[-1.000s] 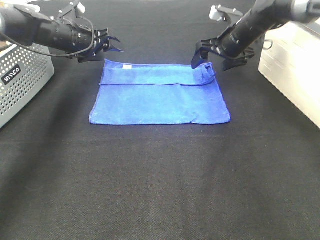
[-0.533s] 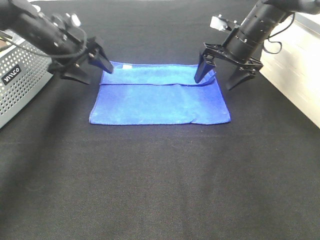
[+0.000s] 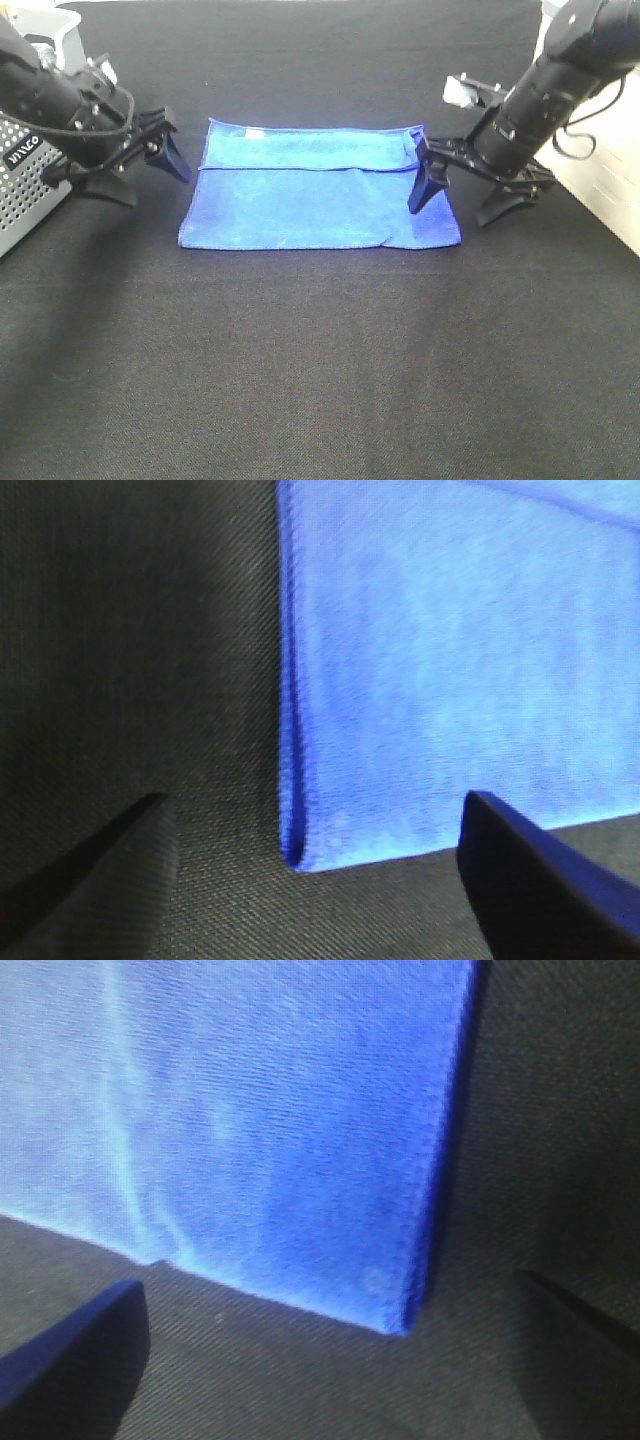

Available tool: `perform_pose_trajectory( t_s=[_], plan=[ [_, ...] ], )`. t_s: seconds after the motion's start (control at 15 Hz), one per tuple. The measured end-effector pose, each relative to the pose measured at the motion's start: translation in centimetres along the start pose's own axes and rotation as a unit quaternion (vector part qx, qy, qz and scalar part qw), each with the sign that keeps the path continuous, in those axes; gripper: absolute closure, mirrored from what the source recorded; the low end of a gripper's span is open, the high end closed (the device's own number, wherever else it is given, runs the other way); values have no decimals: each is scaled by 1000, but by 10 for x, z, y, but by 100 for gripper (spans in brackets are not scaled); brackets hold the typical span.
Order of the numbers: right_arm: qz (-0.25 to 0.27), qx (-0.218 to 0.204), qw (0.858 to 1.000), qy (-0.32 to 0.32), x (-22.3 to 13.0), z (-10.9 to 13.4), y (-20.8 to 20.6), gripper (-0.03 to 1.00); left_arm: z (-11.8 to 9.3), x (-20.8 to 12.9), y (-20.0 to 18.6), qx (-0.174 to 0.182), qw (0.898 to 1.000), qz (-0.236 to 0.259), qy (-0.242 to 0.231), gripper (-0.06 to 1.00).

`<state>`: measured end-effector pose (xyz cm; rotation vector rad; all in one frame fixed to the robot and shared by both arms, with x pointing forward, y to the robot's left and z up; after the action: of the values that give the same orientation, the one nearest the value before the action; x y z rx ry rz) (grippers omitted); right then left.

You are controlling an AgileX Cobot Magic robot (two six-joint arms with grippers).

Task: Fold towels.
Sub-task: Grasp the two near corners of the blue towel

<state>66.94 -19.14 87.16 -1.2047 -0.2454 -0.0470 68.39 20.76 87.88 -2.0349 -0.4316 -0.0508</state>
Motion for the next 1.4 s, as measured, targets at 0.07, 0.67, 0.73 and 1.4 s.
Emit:
perform_pose_trajectory(
  t_s=[0.07,0.67,0.73,1.4],
  plan=[
    [-7,-3,1000,-2,1,-1,1,8,3,-4,10,4,1000,12,-5,21],
    [-13,52,998,17,2,3,28,8,-29,-28,57,-1,1000,5,11,21],
    [-14,56,998,21,3,4,30,9,-30,-27,57,-2,1000,1,5,24],
    [7,57,997,49,-3,2,36,97,-26,-39,53,15,998,50,34,93]
  ],
)
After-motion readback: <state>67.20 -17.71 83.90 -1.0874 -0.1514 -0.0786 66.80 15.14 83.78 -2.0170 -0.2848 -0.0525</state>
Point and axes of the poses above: a point on each arm's last joint axis where the gripper is mounted, y pointing out along that axis toward the gripper, z along the wrist's bending axis when the last joint is at zero, x = y × z, the point moved 4 cm from there along y, pointing out along that axis toward the gripper, and after that the axes turned 4 degrees about -y, right-handed, at the moved point
